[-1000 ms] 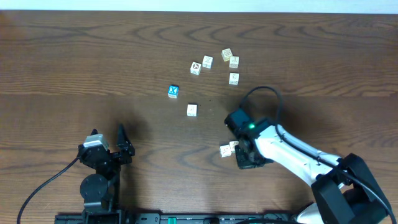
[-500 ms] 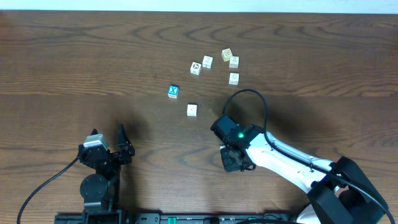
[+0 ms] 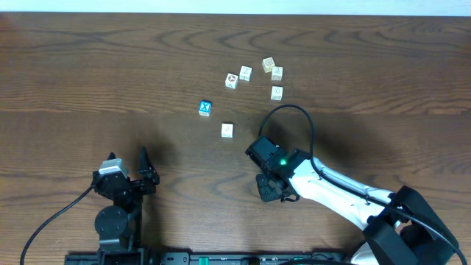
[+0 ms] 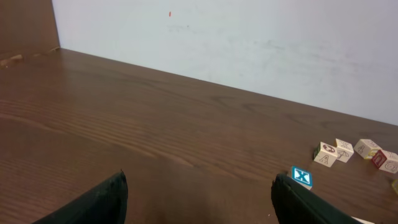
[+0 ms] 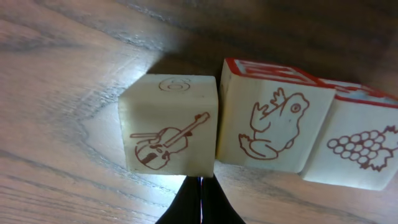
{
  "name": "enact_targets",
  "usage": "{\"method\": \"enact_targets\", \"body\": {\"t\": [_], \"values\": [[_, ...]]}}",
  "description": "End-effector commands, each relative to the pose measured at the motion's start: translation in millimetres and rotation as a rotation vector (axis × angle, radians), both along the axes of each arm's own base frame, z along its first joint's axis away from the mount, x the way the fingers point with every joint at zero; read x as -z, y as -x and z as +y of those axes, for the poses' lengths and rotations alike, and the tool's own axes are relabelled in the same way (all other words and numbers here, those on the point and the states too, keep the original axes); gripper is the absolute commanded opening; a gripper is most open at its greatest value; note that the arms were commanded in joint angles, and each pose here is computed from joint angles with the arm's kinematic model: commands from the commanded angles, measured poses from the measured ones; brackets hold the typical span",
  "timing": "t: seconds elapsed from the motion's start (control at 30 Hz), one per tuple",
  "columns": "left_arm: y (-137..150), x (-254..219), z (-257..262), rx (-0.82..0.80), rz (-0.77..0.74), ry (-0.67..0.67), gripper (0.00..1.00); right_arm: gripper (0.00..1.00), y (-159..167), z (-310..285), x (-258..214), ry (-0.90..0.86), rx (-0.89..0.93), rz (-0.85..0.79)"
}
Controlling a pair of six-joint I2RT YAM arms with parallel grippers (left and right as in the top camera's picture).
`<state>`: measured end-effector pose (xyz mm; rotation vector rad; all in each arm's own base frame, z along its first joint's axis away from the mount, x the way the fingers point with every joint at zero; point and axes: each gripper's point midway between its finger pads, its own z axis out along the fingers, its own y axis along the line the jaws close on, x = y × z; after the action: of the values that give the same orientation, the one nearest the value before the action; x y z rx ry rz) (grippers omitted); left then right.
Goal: Lift 4 blocks
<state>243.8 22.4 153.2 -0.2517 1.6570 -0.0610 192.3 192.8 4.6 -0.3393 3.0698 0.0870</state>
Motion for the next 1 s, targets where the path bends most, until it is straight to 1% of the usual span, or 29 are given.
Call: {"method": "enact_targets", "body": {"t": [0.0, 0.43, 0.67, 0.8, 0.97], "values": [[1.3, 18.2, 3.0, -0.019, 0.058, -0.002, 0.74, 0.01, 0.3, 6.3, -3.9, -0.021, -0.005, -0.019], [1.3, 18.2, 3.0, -0.019, 0.058, -0.002, 0.74, 0.01, -4.3, 11.2, -4.7, -0.041, -0.005, -0.037], [1.3, 18.2, 3.0, -0.019, 0.058, -0.002, 0.74, 0.01, 12.9, 22.6, -4.6, -0.065, -0.052, 0.007], [1.3, 18.2, 3.0, -0.019, 0.058, -0.002, 0.74, 0.01, 21.6, 33.2, -4.9, -0.068, -0.105, -0.006], [1.3, 18.2, 3.0, -0.019, 0.058, -0.002, 0.74, 0.01, 16.4, 41.1, -6.1, -0.072, -0.127, -0.06]]}}
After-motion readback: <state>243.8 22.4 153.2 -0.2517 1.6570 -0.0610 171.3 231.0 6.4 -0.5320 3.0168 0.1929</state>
